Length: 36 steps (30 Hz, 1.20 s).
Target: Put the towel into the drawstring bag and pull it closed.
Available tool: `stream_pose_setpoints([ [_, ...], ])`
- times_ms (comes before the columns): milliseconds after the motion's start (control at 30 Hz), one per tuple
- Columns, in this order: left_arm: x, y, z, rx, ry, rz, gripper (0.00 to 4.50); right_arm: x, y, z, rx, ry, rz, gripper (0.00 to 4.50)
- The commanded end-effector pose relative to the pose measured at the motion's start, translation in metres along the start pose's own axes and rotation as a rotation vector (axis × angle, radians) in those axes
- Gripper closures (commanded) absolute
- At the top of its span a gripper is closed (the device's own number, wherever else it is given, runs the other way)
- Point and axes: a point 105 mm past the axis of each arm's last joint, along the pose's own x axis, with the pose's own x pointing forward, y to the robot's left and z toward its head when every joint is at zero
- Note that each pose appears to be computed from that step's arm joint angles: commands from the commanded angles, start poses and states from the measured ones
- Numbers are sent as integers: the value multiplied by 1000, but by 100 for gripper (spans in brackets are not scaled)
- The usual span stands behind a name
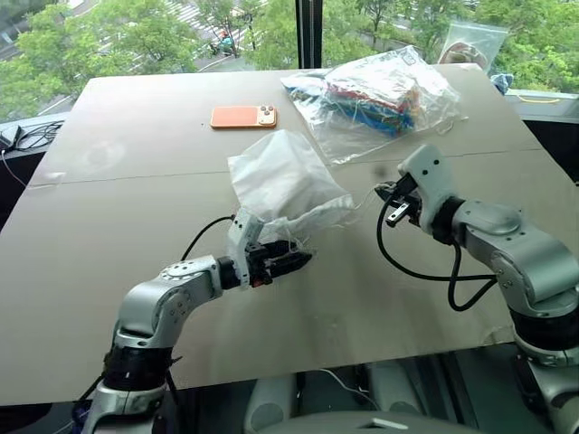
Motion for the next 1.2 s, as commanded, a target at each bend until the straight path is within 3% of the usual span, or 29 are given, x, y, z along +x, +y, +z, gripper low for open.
stream_pose_setpoints([
  [33, 6, -4, 11, 14, -49, -28, 206, -9, -6, 13, -28, -46, -36, 450],
  [200, 6, -5, 17, -44, -89, -55, 437, -10, -9, 12, -22, -49, -57, 450],
  [233, 5, -5, 18, -50, -92, -57, 445, -10, -10, 12, -21, -52, -63, 450],
  [400, -9, -8, 31, -128, -140, -118, 445, -9, -29, 23, 24, -113, -153, 450],
  [533, -53, -18, 77, -216, -221, -278, 445, -21, -66, 62, 65, -308, -303, 450],
  [667, -96, -24, 181, -163, -527, -393, 445, -46, -99, 115, -112, -461, -450, 450],
  [767, -106, -22, 218, -133, -629, -377, 445, -53, -110, 137, -241, -482, -500, 450],
  [900, -111, -3, 232, -77, -638, -245, 445, -70, -135, 154, -366, -469, -621, 450],
  [1067, -112, 20, 228, -48, -620, -139, 445, -92, -151, 158, -399, -445, -689, 450],
  [1200, -113, 69, 220, -6, -628, 136, 445, -113, -180, 126, -414, -288, -841, 450],
])
